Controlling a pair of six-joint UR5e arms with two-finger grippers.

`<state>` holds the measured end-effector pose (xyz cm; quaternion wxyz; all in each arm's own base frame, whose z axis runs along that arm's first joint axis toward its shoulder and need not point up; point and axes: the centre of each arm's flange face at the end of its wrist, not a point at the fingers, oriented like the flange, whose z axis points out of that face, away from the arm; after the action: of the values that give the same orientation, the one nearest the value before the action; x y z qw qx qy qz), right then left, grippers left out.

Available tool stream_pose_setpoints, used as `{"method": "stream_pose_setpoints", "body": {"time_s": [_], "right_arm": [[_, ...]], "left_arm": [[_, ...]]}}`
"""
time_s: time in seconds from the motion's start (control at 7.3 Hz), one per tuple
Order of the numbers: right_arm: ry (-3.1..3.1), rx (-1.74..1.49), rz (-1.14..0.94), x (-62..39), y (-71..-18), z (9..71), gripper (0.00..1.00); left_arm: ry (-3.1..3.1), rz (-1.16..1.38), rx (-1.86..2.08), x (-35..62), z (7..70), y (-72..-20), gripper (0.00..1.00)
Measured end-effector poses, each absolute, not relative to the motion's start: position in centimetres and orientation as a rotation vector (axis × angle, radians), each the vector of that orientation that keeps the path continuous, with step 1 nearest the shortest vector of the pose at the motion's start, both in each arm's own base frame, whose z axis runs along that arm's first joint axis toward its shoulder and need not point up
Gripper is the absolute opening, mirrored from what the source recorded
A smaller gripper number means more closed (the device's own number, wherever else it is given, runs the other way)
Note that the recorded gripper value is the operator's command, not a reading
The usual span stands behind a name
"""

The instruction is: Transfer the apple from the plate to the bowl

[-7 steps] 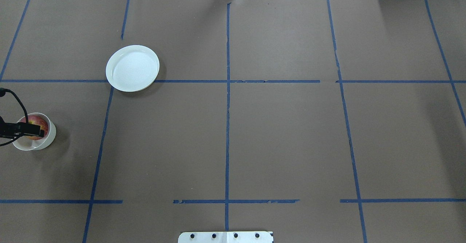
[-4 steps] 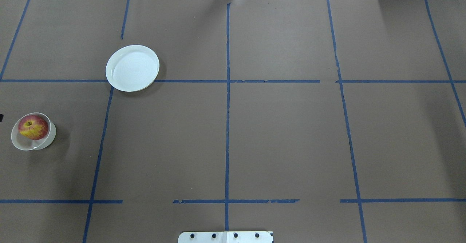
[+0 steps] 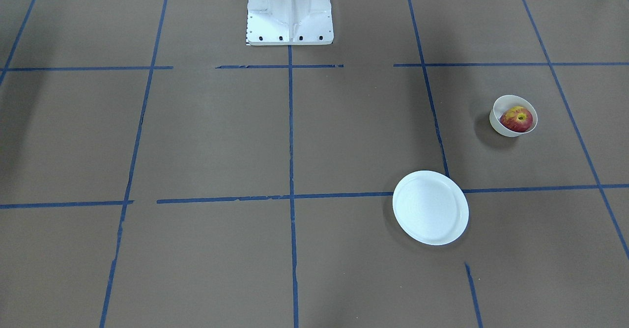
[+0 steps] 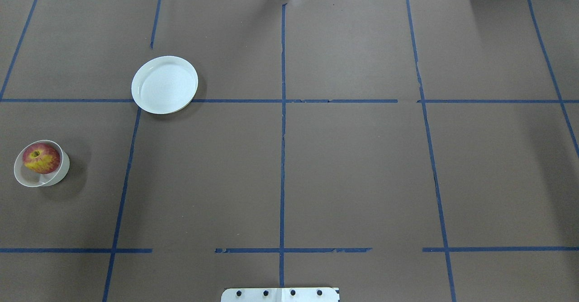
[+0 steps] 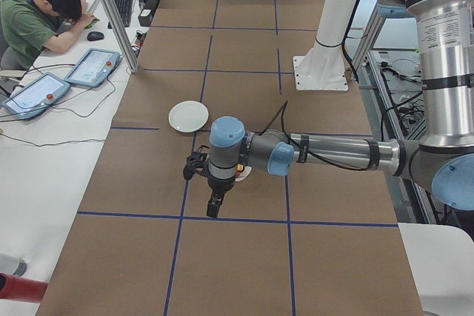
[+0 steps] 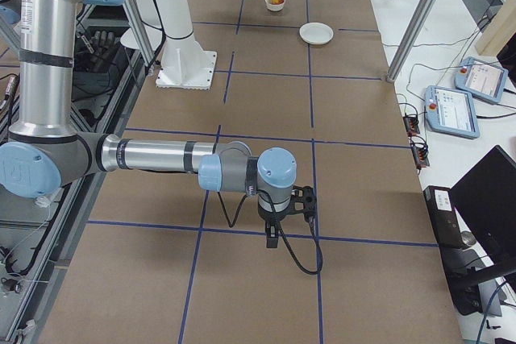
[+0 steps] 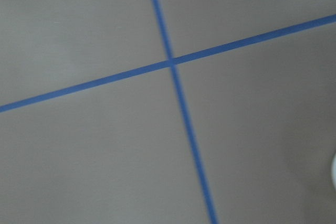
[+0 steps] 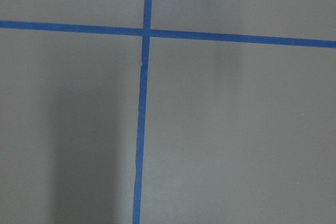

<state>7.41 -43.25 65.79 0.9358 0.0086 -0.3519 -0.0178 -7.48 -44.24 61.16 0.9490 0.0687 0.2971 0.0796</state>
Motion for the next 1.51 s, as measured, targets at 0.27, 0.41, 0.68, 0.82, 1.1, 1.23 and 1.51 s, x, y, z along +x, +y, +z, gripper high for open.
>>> {"method": "stream_pose_setpoints", "body": {"time_s": [0.27, 0.41, 0.68, 0.82, 1.1, 1.23, 1.51], "right_arm": [[-0.719, 0.017, -0.036, 7.41, -43.25, 65.80, 1.00], [-0.719, 0.017, -0.036, 7.41, -43.25, 65.80, 1.00], [-0.719, 0.017, -0.036, 7.41, -43.25, 65.80, 1.00], [-0.719, 0.017, -0.036, 7.41, -43.25, 65.80, 1.00], [-0.719, 0.017, -0.036, 7.41, -43.25, 65.80, 1.00], [-0.720, 0.017, -0.036, 7.41, -43.25, 65.79, 1.00], [-0.720, 0.018, -0.036, 7.41, -43.25, 65.79, 1.00]], "left_arm": [[0.727, 0.118, 0.076, -9.56, 61.39, -43.67, 1.00], [0.753, 0.109, 0.067, -9.65, 61.53, -43.35, 1.00], [0.763, 0.108, 0.071, -9.72, 61.22, -43.22, 1.00], [0.763, 0.109, 0.074, -9.75, 61.08, -43.17, 1.00], [0.762, 0.109, 0.076, -9.78, 60.98, -43.24, 1.00], [0.759, 0.109, 0.077, -9.82, 60.91, -43.39, 1.00], [0.757, 0.111, 0.082, -9.86, 60.76, -43.73, 1.00]]}}
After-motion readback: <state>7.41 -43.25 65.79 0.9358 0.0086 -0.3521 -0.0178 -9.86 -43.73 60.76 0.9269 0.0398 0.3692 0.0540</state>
